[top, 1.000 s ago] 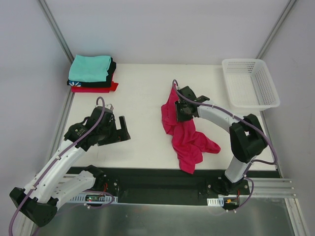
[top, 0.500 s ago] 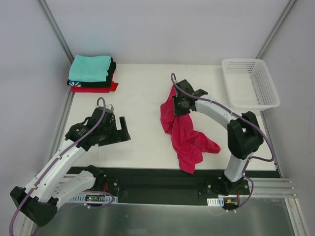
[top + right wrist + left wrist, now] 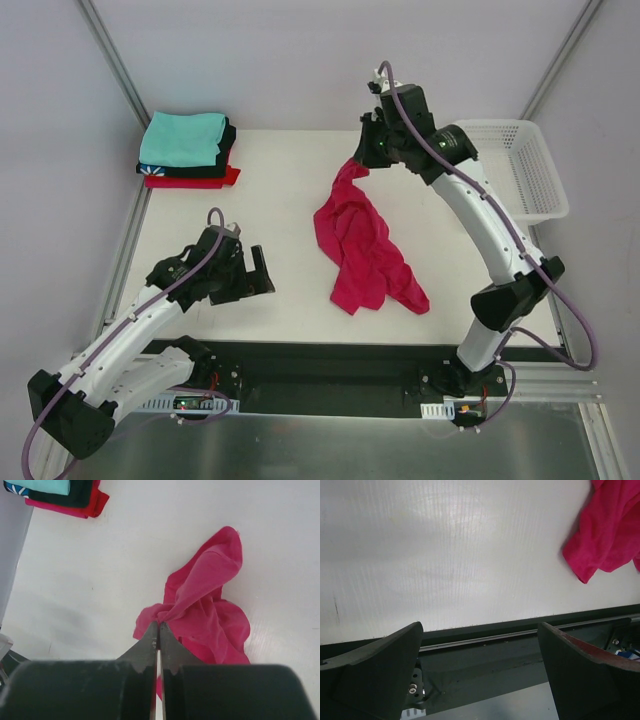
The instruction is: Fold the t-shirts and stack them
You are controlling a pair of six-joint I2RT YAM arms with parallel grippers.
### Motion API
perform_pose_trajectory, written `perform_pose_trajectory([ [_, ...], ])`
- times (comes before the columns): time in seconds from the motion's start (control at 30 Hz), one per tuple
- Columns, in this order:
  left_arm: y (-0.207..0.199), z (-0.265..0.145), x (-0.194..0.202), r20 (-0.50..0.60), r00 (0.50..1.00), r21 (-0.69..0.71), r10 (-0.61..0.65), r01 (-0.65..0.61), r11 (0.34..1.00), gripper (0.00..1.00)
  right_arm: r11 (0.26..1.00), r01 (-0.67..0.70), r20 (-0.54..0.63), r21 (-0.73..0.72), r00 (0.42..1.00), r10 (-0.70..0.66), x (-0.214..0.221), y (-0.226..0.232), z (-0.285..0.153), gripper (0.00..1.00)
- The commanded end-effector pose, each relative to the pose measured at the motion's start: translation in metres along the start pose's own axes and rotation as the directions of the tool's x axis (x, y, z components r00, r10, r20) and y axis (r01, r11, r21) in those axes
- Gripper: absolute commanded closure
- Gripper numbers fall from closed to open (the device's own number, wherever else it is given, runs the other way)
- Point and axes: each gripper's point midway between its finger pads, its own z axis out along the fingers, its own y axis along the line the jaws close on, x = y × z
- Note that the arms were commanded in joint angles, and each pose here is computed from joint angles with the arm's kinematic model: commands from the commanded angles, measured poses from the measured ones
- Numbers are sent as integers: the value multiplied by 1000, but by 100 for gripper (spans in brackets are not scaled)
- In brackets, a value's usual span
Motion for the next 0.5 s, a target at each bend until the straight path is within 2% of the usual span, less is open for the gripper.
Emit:
perform_pose_trajectory([
  [0.0,-12,-3,-3,17,1000,53,-8,7,999,1,1000,14,-120,27,993,-11,36,-13,-9,99],
  [0.07,-13,-4,-3,18,1000,56,-8,7,998,1,999,2,-166,44,986,5,60,-20,1,99],
  [0.2,-14,-4,-3,11,1000,57,-5,4,998,1,999,-9,-136,41,991,15,58,-21,0,99],
  [0.33,-17,0,-3,3,1000,52,-14,14,999,1,999,8,-70,51,998,-4,27,-17,-13,99],
  [0.47,-37,16,6,-4,1000,76,11,-10,997,1,999,17,53,31,998,-19,-22,-9,-35,99],
])
